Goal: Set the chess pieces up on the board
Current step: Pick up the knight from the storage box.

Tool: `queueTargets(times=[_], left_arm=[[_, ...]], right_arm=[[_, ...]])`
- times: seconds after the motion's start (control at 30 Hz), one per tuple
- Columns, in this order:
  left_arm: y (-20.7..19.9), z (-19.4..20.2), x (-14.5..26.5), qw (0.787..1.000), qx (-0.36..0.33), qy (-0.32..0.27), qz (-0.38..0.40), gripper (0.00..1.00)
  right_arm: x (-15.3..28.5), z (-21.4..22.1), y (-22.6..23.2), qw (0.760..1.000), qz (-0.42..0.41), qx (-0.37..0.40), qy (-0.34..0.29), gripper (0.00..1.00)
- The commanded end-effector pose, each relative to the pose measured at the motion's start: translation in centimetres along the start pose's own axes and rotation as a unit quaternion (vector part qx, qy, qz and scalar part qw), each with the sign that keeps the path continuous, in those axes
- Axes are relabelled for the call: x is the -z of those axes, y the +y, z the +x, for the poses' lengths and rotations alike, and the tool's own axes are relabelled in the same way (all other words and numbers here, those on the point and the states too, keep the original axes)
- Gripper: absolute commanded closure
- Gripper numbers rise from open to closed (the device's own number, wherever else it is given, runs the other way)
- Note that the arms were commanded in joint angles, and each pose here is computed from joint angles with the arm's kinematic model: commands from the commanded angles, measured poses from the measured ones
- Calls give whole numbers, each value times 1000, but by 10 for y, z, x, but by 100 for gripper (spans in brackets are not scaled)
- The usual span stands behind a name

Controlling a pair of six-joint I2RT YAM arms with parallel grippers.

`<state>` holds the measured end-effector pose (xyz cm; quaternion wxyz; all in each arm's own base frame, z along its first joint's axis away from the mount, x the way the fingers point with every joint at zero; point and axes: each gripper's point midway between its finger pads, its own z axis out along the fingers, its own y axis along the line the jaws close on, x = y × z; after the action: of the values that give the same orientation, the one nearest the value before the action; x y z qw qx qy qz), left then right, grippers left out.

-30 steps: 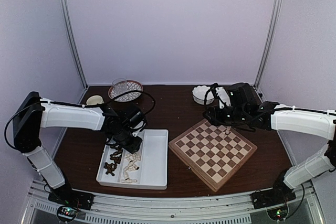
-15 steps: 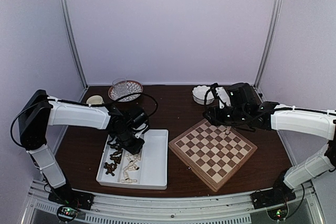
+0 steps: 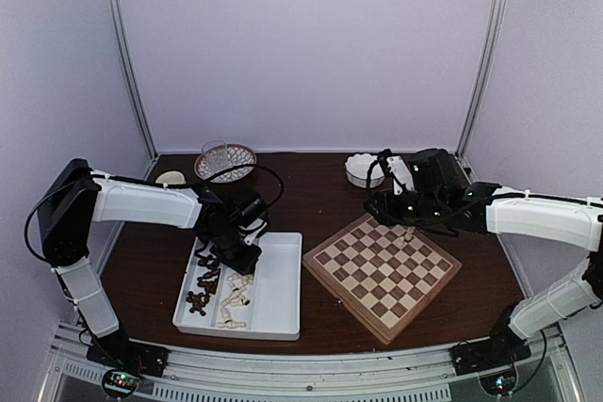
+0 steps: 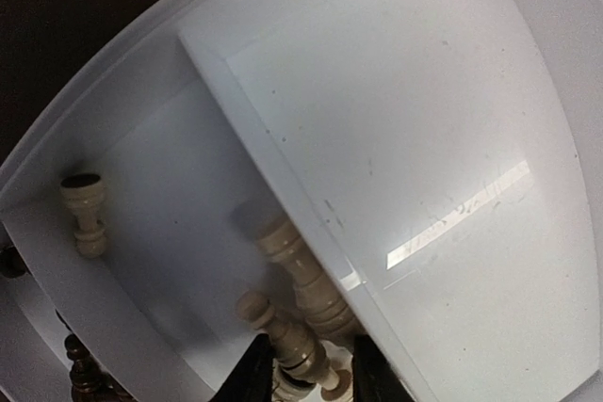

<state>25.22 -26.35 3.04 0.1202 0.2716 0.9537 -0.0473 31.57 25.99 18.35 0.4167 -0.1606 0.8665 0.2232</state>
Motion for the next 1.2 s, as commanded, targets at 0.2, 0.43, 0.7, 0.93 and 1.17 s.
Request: queueTargets(times=[0.2, 0.43, 0.7, 0.93, 1.17], left_arm=[[24, -2, 11, 998, 9, -27, -53, 75], [22, -4, 28, 997, 12, -58, -39, 74], [28, 4, 11, 998, 14, -14, -63, 73], [27, 8, 3, 998, 10, 4, -64, 70], [26, 13, -5, 998, 2, 29, -64, 70]], right_arm=[[5, -2, 3, 1000, -6, 1, -10, 64], [2, -1, 2, 1000, -4, 2, -8, 64], [4, -2, 2, 1000, -4, 2, -9, 64], [6, -3, 2, 1000, -5, 2, -11, 64], [7, -4, 2, 1000, -5, 2, -13, 64]])
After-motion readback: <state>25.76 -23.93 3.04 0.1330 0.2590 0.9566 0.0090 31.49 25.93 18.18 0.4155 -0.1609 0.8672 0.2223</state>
